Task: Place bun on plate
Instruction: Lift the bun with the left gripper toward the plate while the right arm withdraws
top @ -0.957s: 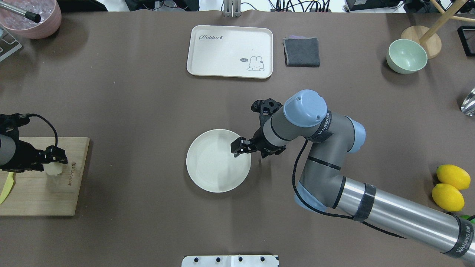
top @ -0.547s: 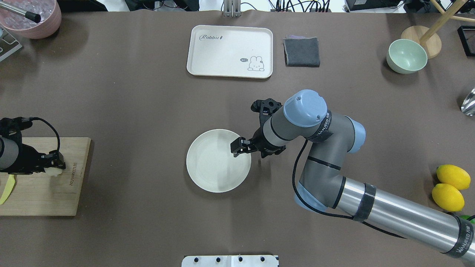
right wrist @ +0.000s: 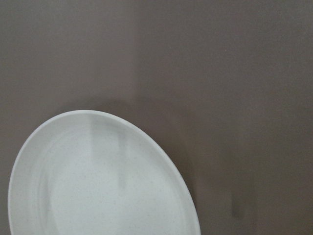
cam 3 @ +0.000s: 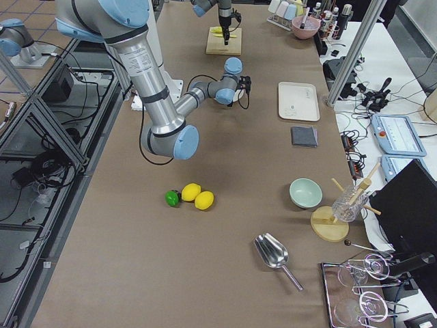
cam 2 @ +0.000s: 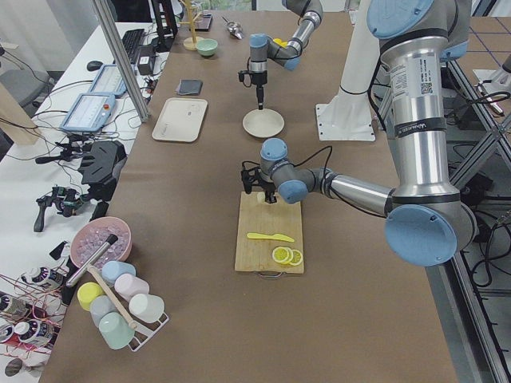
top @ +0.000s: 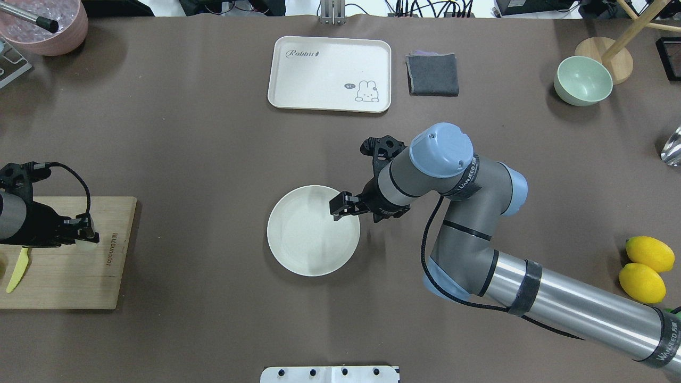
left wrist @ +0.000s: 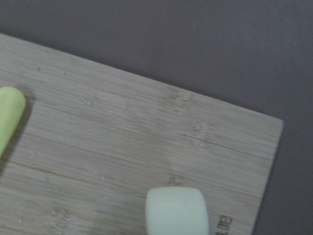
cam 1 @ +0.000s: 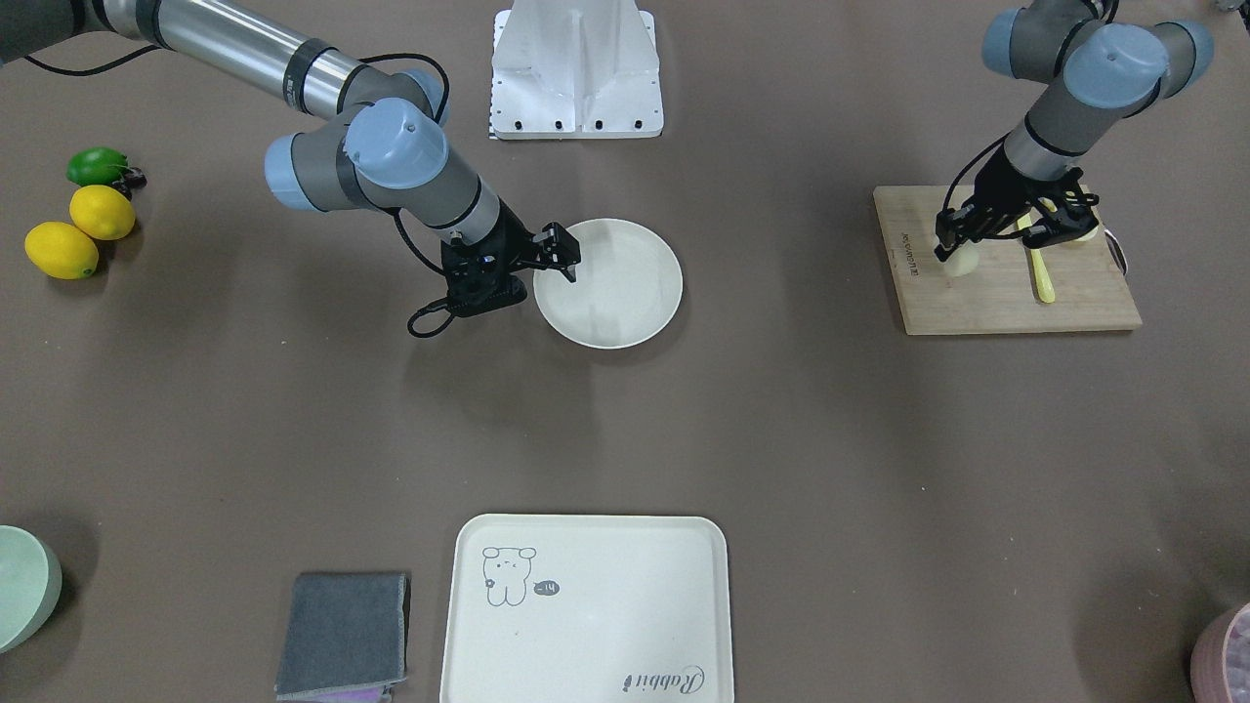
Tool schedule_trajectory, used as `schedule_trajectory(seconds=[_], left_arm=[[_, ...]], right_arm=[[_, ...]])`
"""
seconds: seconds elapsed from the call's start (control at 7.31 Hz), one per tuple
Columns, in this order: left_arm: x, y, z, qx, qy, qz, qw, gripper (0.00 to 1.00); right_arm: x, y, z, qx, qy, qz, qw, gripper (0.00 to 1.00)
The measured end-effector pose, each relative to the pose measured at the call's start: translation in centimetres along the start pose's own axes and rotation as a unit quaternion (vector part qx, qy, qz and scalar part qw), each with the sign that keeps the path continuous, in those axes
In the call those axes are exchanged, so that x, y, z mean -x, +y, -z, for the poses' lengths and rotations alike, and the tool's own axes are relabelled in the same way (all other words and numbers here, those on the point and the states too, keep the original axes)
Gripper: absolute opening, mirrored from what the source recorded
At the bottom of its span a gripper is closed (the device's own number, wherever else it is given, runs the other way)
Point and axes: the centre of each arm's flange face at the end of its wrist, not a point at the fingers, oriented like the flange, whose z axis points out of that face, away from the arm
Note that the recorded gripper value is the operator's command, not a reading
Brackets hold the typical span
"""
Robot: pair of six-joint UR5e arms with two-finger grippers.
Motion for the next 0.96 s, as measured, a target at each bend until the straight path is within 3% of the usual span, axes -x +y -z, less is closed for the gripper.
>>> schedule_trajectory(seconds=[0.27,0.55,0.96], left_arm=[[-5.2,-0.9,1.3,0.000,0.025,-0.003,0.9997,0.31],[-15.2,-1.7,2.2,-0.003,0.036,0.024,0.9990,0.32],[-31.6,3.6,-0.5,-0.022,0.022,0.056,0.9980,0.34]], right_arm=[[-1.0,-1.1,1.4,-0.009,0.000,-0.002,1.0000,1.00],[-4.4,-4.0,4.4,-0.022,0.008,-0.001,0.9997,1.00],[-13.5,-8.0,10.2,-0.024,0.025,0.023,0.9992,1.00]])
